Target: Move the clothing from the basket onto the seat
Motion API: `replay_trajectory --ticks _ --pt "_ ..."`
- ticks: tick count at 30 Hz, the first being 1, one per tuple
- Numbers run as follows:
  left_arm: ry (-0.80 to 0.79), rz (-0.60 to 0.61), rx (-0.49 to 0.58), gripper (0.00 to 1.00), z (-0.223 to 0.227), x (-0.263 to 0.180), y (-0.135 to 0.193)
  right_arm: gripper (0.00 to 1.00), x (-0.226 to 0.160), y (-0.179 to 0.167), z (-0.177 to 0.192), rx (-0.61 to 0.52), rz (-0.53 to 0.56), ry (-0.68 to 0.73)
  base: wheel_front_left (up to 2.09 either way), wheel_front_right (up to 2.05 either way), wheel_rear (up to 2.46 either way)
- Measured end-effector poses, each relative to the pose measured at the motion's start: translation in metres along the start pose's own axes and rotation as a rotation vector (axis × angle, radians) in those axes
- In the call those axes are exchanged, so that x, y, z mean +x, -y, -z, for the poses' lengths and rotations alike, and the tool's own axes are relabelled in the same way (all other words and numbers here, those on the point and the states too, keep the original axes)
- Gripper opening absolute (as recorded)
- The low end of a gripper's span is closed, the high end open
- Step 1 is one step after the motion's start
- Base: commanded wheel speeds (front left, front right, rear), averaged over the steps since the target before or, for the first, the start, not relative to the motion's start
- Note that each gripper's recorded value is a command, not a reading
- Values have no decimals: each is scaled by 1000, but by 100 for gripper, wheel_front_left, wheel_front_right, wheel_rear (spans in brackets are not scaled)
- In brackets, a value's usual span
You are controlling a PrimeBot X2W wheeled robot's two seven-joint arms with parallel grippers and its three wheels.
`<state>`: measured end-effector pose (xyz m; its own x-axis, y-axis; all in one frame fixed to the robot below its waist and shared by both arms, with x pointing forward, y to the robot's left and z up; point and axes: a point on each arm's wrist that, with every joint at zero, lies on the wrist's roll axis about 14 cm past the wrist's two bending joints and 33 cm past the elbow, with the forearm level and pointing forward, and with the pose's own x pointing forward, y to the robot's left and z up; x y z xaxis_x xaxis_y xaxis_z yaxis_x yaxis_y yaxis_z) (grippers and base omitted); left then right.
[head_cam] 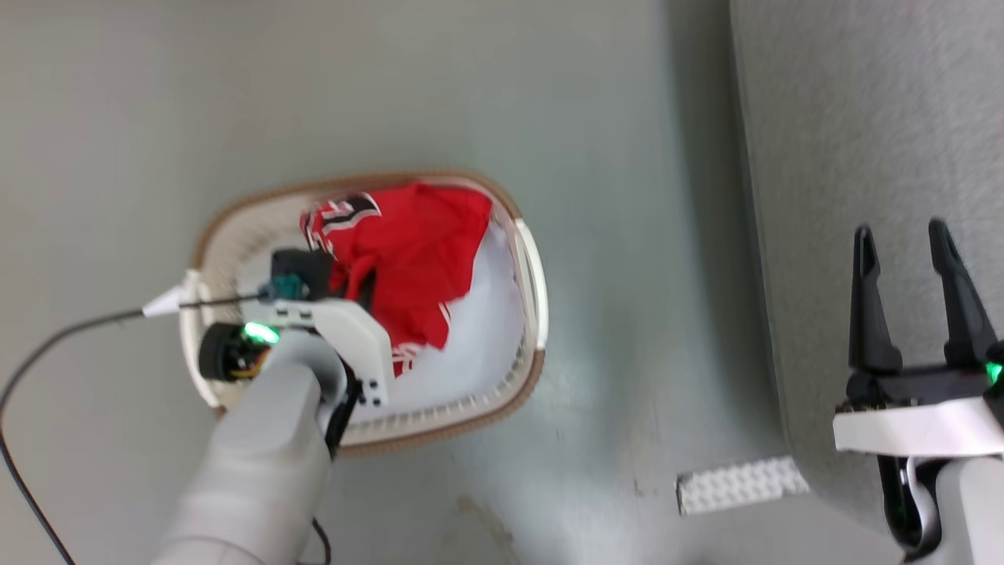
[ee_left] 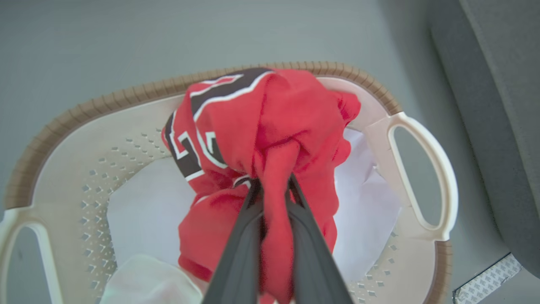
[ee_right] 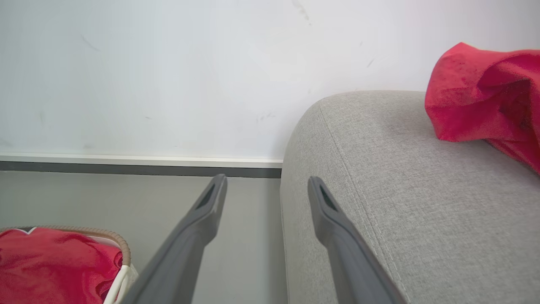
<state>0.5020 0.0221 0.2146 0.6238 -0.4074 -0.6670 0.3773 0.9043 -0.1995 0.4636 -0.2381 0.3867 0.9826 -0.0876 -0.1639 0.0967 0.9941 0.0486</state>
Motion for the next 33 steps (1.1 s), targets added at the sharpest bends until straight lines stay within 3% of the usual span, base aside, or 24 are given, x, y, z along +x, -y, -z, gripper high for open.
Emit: replay_trajectory --ticks 9,21,33 --pt "195 17 -6 0 -52 -70 22 100 -42 5 -40 -10 20 68 0 0 0" --pt "536 -74 25 0 -126 -177 32 100 -96 7 -80 -21 17 174 0 0 0" --pt "752 -206 30 0 -124 -274 19 100 -137 1 -88 -15 -14 214 0 0 0"
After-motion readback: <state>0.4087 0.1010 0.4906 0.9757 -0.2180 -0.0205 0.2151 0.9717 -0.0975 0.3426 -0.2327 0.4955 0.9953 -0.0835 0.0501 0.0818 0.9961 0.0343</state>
